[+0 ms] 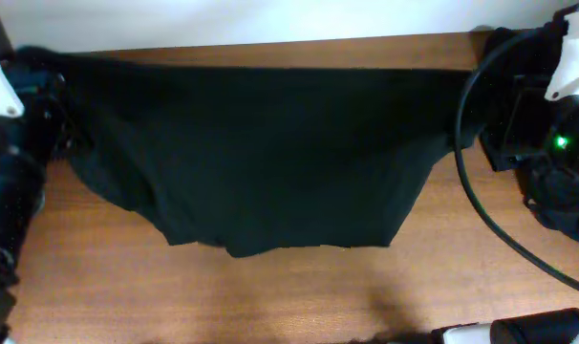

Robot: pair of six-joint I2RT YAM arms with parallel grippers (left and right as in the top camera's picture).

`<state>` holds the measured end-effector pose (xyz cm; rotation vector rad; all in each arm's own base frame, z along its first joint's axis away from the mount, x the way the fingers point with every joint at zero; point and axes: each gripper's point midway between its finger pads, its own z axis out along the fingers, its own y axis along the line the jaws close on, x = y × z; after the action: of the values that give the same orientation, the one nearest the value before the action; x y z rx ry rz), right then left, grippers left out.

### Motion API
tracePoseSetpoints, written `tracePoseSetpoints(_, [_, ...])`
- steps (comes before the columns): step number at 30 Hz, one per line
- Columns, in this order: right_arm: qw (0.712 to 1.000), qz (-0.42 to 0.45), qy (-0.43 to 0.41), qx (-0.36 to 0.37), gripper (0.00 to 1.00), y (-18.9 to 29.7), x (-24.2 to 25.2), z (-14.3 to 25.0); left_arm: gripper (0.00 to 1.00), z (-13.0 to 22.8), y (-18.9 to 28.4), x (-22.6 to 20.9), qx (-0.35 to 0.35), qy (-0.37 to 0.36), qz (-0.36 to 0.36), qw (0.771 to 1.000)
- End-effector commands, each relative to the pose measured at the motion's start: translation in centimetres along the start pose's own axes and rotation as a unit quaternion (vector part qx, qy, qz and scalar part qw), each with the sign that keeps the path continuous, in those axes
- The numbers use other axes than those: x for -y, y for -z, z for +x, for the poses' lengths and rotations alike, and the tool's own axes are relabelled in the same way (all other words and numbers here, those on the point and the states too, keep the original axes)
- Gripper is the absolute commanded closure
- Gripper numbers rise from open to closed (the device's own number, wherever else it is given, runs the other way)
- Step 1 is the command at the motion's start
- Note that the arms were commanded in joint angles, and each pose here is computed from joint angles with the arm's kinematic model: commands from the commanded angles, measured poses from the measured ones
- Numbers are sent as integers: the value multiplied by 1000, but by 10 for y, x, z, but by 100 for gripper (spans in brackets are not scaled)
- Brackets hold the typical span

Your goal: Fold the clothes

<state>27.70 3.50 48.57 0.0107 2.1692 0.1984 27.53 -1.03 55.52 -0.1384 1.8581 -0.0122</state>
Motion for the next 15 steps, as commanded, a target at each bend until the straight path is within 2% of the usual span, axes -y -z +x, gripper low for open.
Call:
tracePoseSetpoints(1, [1000, 4, -13, 24, 96, 18, 2, -2, 100, 5, 16, -16, -2, 31, -29, 999])
tracePoseSetpoints(7, [999, -8, -19, 29, 96, 30, -2, 2, 100, 40, 17, -21, -71, 52, -44, 995])
tracePoseSetpoints(15, [999, 0, -26, -20, 96, 19, 2, 28, 100, 41, 26, -27, -66, 52, -52, 995])
